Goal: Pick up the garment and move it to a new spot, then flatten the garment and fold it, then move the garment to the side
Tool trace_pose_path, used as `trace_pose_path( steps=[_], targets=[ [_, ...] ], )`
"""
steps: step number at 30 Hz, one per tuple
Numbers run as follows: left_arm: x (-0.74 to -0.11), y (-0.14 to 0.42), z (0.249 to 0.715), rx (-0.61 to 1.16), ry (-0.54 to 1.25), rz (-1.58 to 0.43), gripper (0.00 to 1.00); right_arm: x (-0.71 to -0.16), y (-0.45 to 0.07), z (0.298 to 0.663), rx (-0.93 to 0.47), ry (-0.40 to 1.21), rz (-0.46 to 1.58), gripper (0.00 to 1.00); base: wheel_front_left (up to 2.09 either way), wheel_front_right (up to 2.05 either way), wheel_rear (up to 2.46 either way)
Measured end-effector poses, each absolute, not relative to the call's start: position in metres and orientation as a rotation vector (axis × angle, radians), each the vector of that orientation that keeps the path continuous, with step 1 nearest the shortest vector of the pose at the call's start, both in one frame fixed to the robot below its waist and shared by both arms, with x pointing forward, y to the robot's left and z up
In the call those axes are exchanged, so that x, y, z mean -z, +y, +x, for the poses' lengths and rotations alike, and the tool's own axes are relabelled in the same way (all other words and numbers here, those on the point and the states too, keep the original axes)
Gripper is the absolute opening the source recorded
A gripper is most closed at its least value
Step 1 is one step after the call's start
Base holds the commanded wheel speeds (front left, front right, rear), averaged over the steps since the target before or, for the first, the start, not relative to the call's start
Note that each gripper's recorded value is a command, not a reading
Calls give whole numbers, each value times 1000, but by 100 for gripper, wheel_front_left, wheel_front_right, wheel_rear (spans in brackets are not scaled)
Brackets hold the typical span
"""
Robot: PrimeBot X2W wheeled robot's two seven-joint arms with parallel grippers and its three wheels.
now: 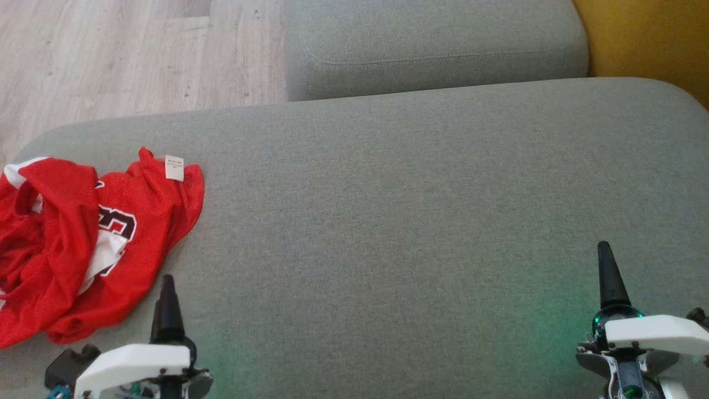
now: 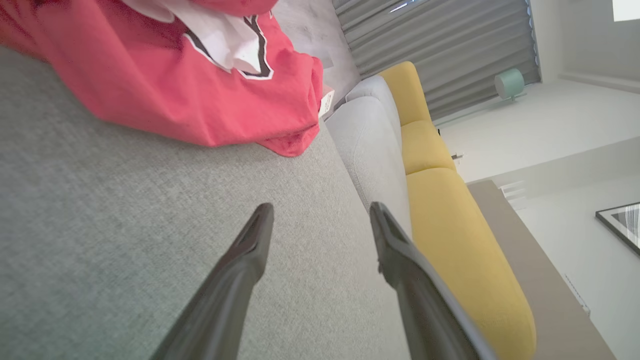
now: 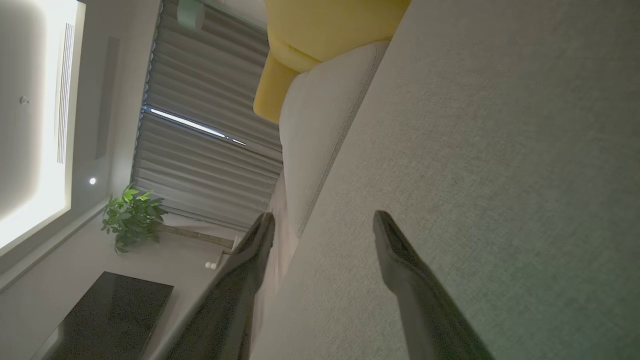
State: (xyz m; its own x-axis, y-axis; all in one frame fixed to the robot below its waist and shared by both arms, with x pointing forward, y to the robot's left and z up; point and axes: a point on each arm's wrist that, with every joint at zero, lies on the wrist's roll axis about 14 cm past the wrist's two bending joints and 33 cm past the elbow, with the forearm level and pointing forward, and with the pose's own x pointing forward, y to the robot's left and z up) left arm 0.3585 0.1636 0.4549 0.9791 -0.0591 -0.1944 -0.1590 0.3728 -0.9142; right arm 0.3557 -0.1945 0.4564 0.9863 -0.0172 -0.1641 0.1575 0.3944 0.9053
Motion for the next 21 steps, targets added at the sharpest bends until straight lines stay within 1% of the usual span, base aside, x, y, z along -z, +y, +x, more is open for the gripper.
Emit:
trace_pose_path(
  steps=[9,21],
  targets=[
    [-459,153,359,-36,214,-1041,100,-461,-195,355,96,123,1026,100,0,0,0],
    [-466,148,360,-18,192,-904,100,-468,-188,356,58,106,867,100,0,0,0]
  ],
)
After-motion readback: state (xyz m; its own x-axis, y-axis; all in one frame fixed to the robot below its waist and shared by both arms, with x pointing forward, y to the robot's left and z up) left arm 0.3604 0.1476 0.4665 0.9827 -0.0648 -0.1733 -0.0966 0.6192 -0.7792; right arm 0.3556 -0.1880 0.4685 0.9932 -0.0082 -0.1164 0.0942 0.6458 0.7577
